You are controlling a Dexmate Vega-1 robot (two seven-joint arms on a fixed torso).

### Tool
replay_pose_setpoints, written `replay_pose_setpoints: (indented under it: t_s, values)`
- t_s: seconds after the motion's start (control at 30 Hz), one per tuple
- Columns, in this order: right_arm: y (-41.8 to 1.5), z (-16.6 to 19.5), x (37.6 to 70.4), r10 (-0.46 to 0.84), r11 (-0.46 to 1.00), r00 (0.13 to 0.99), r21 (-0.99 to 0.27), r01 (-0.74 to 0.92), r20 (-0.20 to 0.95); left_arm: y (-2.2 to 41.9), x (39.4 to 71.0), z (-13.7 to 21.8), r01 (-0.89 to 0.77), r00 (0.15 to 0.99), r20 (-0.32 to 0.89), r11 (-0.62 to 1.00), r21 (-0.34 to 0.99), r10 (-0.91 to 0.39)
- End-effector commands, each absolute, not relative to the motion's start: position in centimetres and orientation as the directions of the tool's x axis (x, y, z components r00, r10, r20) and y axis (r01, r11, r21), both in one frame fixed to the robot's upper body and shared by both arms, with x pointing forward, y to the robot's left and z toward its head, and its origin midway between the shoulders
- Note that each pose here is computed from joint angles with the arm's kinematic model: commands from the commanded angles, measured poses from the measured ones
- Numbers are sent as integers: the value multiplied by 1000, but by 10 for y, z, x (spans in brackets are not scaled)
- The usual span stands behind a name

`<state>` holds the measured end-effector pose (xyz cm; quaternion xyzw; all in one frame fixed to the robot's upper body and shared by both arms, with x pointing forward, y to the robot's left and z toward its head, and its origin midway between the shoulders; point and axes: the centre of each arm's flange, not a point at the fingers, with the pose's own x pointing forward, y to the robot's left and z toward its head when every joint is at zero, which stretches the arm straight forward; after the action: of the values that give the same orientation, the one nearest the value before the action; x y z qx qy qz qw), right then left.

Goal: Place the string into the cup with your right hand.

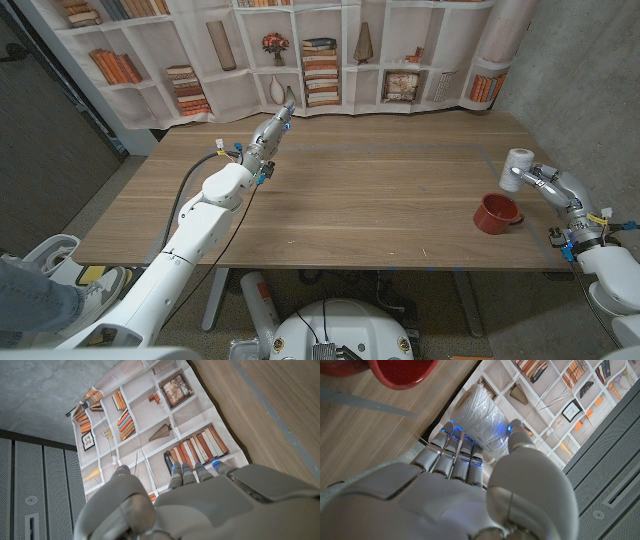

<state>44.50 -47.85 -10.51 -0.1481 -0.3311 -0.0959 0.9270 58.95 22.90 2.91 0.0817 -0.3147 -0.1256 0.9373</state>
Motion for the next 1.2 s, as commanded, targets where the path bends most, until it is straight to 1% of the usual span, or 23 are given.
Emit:
replay_pose_setpoints:
  t_s: [0.03,0.43,0.83,1.2]
  values:
    - [-470,-122,445,-95,949,756,-172,266,647,225,591,31,188,772,561,951,246,-298]
    - [-466,-135,451,-112,960,750,-124,252,652,221,591,37,186,770,561,947,260,-305]
    - [-465,-141,457,-108,965,750,-113,238,652,218,591,39,187,771,556,945,270,-312]
    - [-462,-153,460,-114,968,767,-102,229,632,217,594,40,190,774,550,944,269,-313]
